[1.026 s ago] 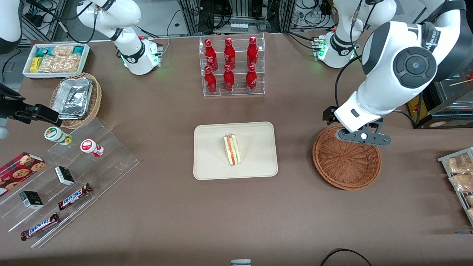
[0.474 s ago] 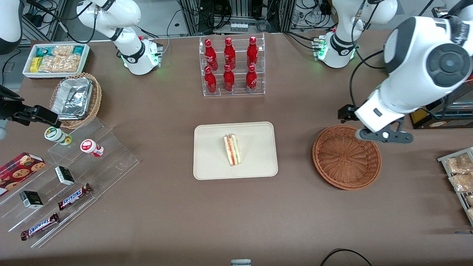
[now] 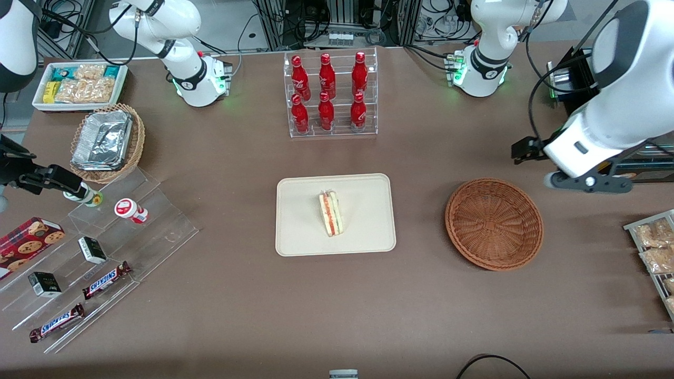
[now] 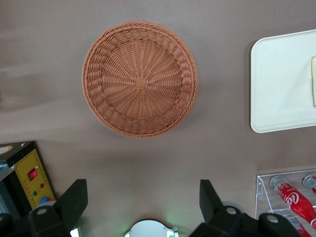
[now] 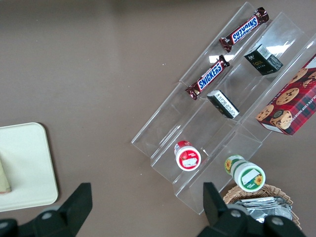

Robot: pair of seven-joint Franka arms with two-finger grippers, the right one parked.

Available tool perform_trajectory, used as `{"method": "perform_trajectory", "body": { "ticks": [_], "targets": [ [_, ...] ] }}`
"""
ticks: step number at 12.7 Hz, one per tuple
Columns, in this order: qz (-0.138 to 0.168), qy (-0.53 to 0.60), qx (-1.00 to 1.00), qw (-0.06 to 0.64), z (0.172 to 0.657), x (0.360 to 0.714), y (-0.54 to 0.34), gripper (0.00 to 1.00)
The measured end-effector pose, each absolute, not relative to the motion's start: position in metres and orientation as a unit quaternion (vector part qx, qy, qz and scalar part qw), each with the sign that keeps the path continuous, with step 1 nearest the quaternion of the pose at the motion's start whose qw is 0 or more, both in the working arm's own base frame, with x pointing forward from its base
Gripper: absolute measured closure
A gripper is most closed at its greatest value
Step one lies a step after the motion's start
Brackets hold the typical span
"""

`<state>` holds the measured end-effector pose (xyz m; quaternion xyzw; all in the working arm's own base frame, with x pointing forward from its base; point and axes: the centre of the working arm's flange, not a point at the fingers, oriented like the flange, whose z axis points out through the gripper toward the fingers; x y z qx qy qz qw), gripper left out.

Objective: Place sandwich from basket to tray

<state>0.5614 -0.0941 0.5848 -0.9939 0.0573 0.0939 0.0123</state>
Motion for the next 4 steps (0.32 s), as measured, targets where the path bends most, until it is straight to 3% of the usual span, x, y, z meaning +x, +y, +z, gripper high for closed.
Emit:
{"method": "perform_trajectory", "body": {
  "ticks": [4],
  "targets": [
    [0.103, 0.059, -0.993, 0.017, 0.604, 0.548, -0.058, 0.00]
  ]
}}
